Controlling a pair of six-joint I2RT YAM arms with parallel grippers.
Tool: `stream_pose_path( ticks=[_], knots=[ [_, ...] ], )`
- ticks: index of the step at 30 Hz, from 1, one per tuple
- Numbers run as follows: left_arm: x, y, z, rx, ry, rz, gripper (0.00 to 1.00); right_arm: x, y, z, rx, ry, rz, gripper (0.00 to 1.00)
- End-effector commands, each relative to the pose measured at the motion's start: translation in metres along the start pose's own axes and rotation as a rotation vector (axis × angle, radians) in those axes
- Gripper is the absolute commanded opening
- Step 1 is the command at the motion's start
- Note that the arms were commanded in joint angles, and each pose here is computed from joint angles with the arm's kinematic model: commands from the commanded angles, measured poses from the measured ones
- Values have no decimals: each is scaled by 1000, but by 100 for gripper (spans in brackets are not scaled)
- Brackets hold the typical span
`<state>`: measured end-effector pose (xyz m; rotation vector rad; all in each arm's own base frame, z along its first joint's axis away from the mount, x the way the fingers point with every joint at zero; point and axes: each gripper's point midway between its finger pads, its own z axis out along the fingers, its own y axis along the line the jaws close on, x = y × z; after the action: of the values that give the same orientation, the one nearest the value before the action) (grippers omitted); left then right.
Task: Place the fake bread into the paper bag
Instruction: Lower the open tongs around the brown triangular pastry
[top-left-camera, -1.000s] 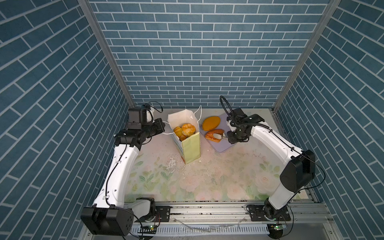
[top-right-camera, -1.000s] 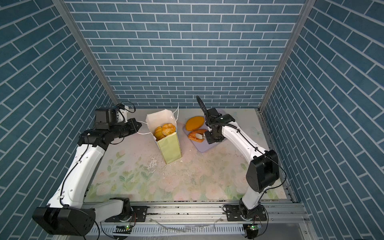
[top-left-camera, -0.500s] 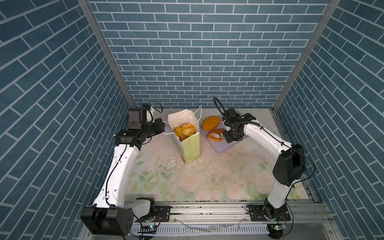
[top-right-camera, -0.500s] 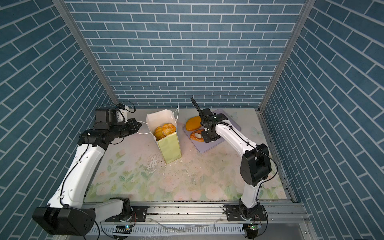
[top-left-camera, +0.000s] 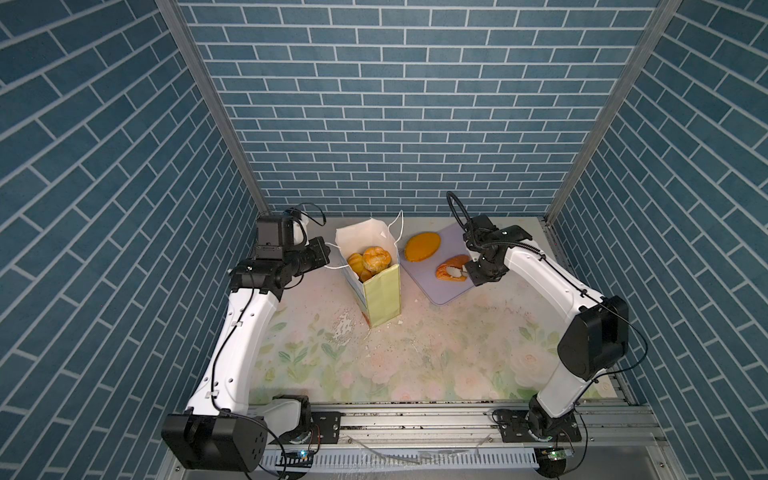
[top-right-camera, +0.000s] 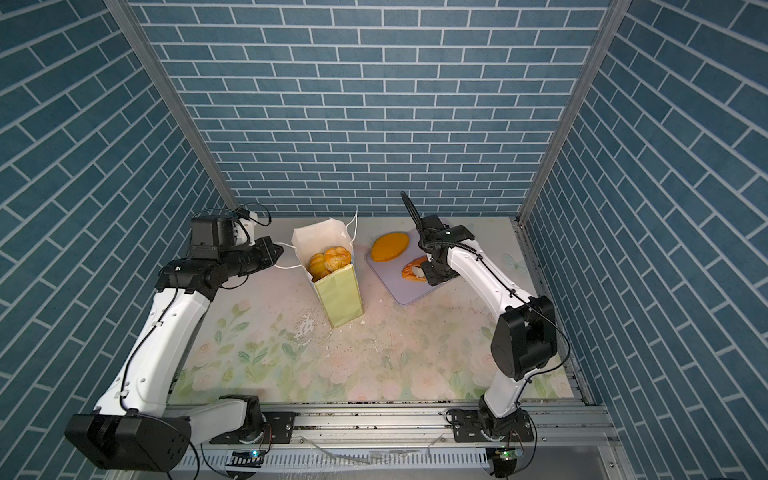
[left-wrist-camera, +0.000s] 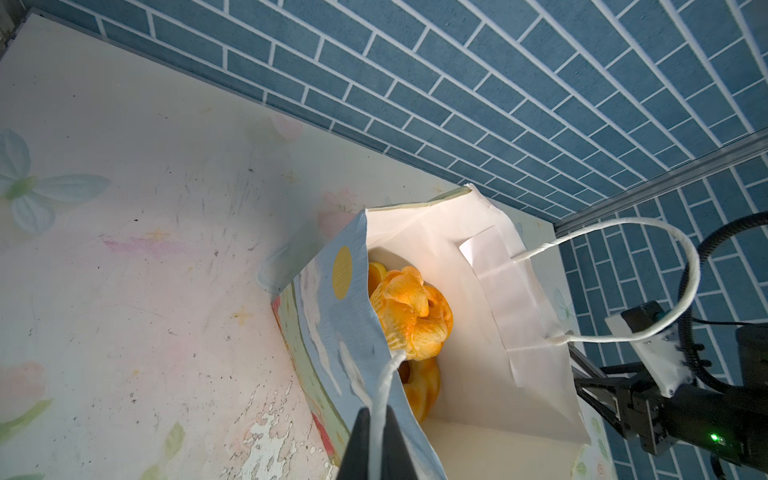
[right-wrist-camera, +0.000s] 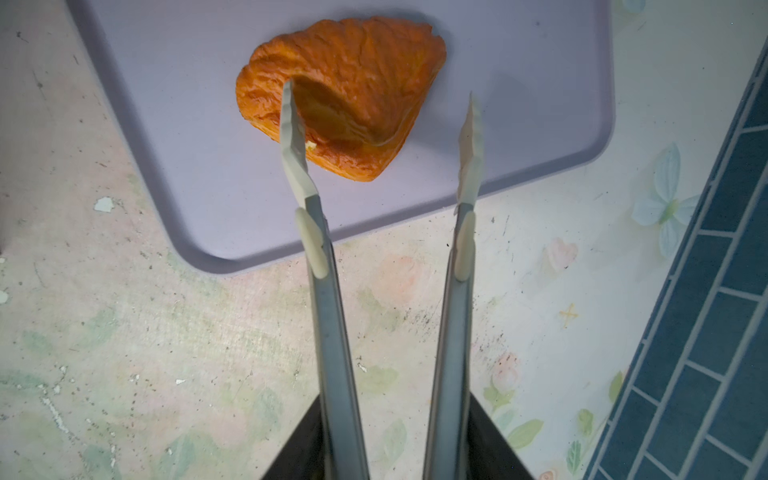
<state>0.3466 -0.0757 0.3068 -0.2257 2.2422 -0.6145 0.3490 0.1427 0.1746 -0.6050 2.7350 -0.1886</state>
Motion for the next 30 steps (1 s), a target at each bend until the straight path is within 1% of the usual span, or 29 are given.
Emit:
stream_pose_path(
  ticks=[1,4,6,9,14,17,20,24,30],
  knots=[
    [6,1,-3,-6,9,10,9,-3,1,-17,-42,-56,-63,49],
    [5,0,-5,-4,4,12,9,-5,2,-16,-52,-31,-62,49],
    [6,1,-5,-8,3,10,9,-6,3,-15,-54,-15,-20,49],
    [7,2,-2,-5,6,2,9,-10,10,-17,-74,-5,93,49],
    [7,1,-1,1,7,1,9,-19,15,-16,-27,-36,280,48],
    [8,1,0,3,11,7,9,-24,17,-9,-20,-49,386,48],
    [9,1,0,3,12,11,9,-28,16,-3,-6,-53,446,48],
    [11,3,0,1,12,12,9,-34,19,5,-26,-74,511,48],
    [11,3,0,0,10,15,9,-34,30,25,-50,-31,548,49]
  ],
)
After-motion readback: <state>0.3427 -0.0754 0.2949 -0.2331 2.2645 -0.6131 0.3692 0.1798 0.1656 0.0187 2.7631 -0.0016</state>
